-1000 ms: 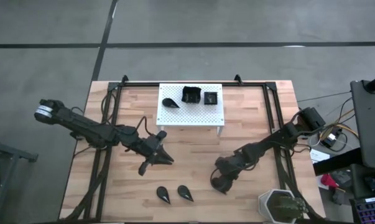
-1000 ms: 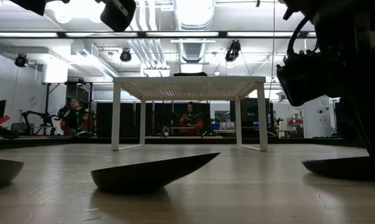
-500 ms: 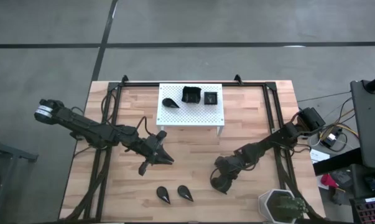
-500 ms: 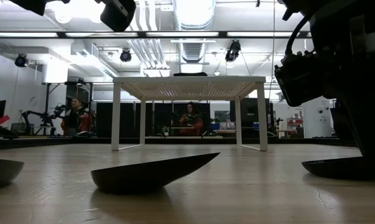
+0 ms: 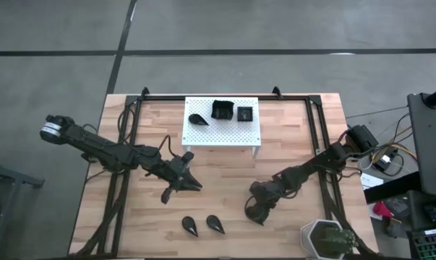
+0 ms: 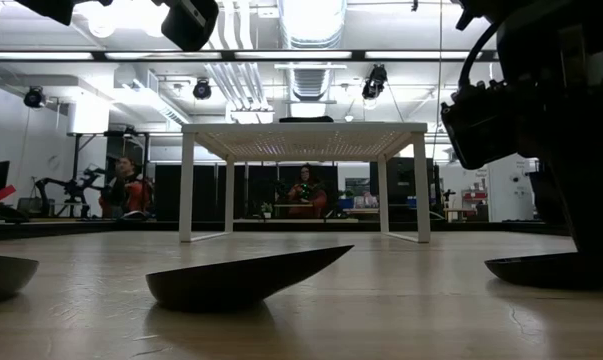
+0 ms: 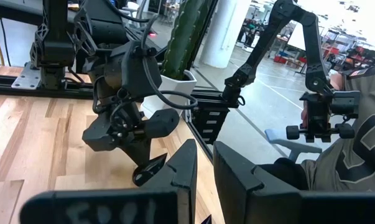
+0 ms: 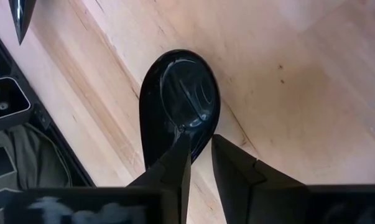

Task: Pick & Place Mini shaped plates
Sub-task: Stack the drop shaped plate on top of the drop shaped plate on the shelf

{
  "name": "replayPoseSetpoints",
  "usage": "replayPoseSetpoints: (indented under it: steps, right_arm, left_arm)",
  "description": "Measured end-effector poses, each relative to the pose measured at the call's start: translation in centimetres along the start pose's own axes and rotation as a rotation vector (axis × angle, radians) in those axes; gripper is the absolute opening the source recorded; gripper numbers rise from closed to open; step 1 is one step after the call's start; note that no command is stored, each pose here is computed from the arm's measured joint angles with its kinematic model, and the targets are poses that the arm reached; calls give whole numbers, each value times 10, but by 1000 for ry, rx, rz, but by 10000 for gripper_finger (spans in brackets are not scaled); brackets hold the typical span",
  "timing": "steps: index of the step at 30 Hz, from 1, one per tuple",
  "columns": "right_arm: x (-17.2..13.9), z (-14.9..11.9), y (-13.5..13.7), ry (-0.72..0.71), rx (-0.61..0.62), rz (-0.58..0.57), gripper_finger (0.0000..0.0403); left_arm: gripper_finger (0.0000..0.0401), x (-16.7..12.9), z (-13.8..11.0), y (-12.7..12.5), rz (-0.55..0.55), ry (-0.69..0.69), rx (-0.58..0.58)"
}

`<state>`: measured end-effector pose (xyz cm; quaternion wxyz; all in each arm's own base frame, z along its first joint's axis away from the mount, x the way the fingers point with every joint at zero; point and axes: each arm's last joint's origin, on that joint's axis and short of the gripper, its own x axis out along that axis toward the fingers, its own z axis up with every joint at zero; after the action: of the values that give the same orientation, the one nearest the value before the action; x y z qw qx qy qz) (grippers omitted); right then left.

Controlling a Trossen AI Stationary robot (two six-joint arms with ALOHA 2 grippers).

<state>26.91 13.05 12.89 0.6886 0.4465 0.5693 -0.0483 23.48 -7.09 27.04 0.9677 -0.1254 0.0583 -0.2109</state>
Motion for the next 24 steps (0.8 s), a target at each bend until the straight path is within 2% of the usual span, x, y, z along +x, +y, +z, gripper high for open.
replayPoseSetpoints:
  steps: [14,20,24]
  right_arm:
    - [1,-1,1,-36,-3,-9,56]
    - [1,-1,1,-50,-14,-14,14]
    - [1,0,1,-62,-24,-16,8]
  left_arm:
    - [46,0,0,0,0,0,0]
    - [46,0,0,0,0,0,0]
    - [46,0,0,0,0,0,0]
